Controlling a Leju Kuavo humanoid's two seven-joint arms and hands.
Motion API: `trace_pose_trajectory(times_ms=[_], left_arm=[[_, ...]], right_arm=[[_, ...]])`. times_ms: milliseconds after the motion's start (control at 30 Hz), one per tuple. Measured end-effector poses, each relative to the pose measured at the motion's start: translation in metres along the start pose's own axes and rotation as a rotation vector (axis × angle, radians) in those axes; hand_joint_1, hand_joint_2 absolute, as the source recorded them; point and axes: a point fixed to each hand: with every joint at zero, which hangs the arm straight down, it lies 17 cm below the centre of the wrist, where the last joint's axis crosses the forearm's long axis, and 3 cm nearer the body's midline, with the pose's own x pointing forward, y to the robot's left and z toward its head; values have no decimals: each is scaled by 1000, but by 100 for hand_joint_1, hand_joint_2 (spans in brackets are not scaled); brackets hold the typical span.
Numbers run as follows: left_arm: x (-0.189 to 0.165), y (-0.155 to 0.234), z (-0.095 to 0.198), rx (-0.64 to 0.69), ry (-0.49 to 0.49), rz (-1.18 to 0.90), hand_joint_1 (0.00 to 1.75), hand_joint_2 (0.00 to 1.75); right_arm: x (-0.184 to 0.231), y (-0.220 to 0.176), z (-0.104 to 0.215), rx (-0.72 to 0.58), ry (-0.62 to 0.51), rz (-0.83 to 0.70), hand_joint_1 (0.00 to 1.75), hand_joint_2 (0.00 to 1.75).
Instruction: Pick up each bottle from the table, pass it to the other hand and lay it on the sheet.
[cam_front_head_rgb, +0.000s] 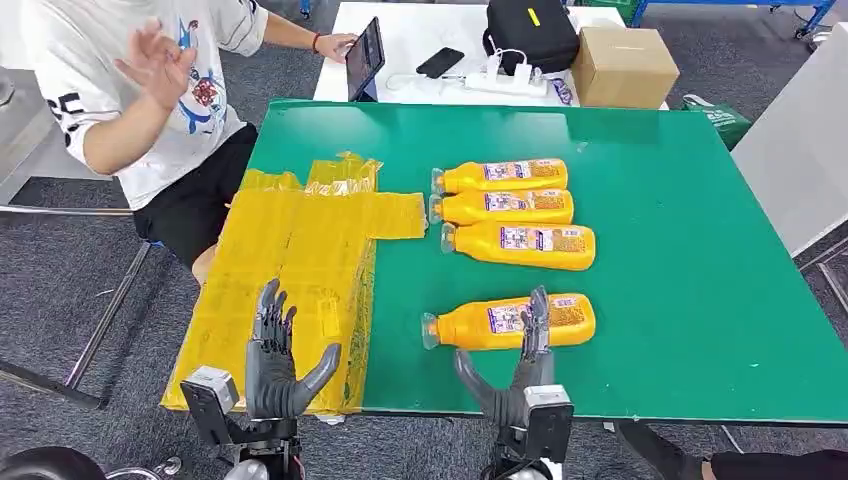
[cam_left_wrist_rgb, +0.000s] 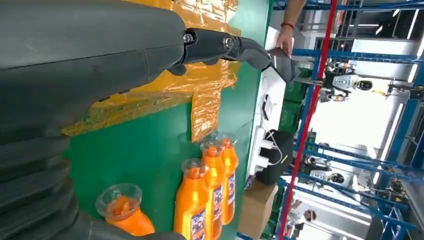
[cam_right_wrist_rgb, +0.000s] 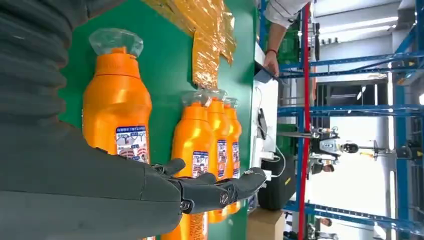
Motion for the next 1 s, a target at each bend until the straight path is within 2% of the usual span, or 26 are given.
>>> trace_pose_trajectory(times_ms=[133,300,600,767,867,1000], left_arm=[[0,1,0,3,-4,-22,0,175],[1,1,0,2,-10,-43,0,175],[1,2,0,5,-13,-55,0,175],[4,-4,-1,-32,-64,-249,0,175],[5,-8,-4,-55,-66,-258,0,175],[5,-10,-6,-71,-64,-249,0,175]], right_arm=[[0,1,1,7,-8,28,0,175],[2,10,3,63,-52,150,0,175],[-3,11,4,76,-44,179,0,175],[-14,24,-2,176,-51,412,0,175],[-28,27,-12,254,-38,614,0,175],[-43,15,-25,318,-2,769,0,175]])
